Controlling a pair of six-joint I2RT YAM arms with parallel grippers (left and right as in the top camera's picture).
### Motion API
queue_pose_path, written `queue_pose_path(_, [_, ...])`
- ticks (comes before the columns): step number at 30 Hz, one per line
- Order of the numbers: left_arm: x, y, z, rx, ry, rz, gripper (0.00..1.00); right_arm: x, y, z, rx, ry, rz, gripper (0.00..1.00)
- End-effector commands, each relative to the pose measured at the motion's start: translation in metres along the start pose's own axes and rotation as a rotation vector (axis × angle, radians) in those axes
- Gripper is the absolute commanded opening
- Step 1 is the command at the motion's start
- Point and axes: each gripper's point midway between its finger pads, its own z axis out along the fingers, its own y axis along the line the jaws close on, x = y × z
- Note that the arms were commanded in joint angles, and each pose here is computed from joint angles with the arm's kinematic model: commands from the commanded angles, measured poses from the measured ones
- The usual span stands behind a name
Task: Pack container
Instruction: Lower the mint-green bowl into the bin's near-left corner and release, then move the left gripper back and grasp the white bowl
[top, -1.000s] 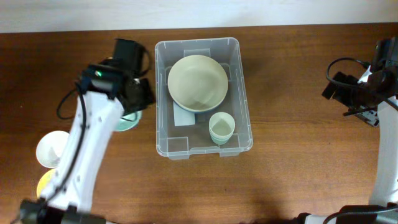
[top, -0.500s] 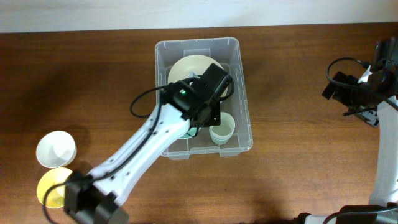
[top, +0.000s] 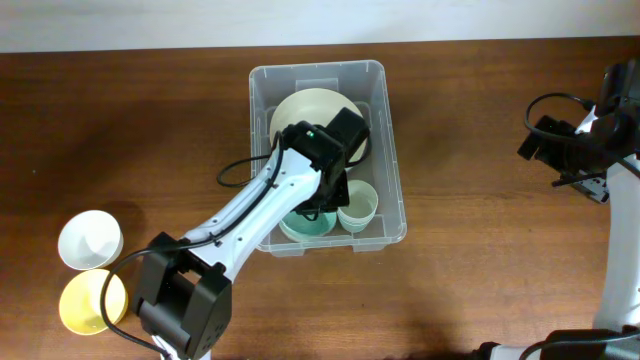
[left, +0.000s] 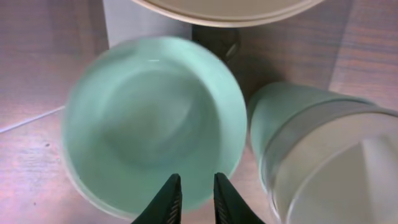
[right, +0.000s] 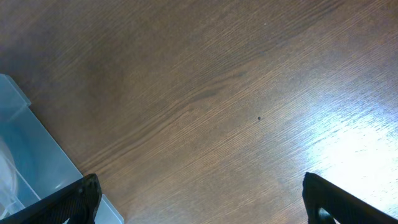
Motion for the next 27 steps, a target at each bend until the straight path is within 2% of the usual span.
queue_pose_path(1, [-0.004, 0.016, -0.005, -0.010, 0.020, -0.049, 0.21, 0.001, -0.001, 0.003, 0.001, 0.007, -0.008, 0.99])
queue_pose_path(3, [-0.011, 0.030, -0.017, -0.014, 0.001, -0.056, 0.21, 0.001, -0.001, 0.003, 0.001, 0.007, -0.009, 0.99])
queue_pose_path(4, [-0.019, 0.052, -0.033, -0.030, -0.036, -0.099, 0.26, 0.001, -0.001, 0.003, 0.001, 0.007, -0.008, 0.99])
queue_pose_path(6, [-0.028, 0.078, -0.051, -0.049, -0.085, -0.154, 0.43, 0.001, -0.001, 0.003, 0.001, 0.007, -0.009, 0.99])
queue_pose_path(7, [-0.037, 0.113, -0.074, -0.066, -0.145, -0.237, 0.66, 0.001, -0.001, 0.003, 0.001, 0.006, -0.008, 0.99])
queue_pose_path(8, [-0.043, 0.144, -0.091, -0.080, -0.195, -0.314, 0.71, 0.001, -0.001, 0.003, 0.001, 0.007, -0.008, 0.99])
queue_pose_path(12, [-0.052, 0.218, -0.119, -0.097, -0.276, -0.484, 0.78, 0.001, -0.001, 0.003, 0.001, 0.007, -0.008, 0.99])
queue_pose_path(13, [-0.052, 0.249, -0.123, -0.118, -0.285, -0.546, 0.82, 0.001, -0.001, 0.003, 0.001, 0.007, -0.008, 0.99])
queue_pose_path(14, [-0.051, 0.270, -0.123, -0.130, -0.276, -0.581, 0.86, 0.001, -0.001, 0.003, 0.001, 0.007, -0.008, 0.99])
queue_pose_path(19, [-0.040, 0.348, -0.090, -0.183, -0.158, -0.743, 0.87, 0.001, -0.001, 0.003, 0.001, 0.007, -0.008, 0.99])
queue_pose_path(24, [-0.029, 0.390, -0.038, -0.208, -0.018, -0.860, 0.87, 0.001, -0.001, 0.003, 0.001, 0.007, -0.008, 0.99])
queue_pose_path(27, [-0.030, 0.399, -0.010, -0.210, 0.053, -0.850, 0.87, 0.001, -0.001, 0.003, 0.001, 0.007, -0.008, 0.99])
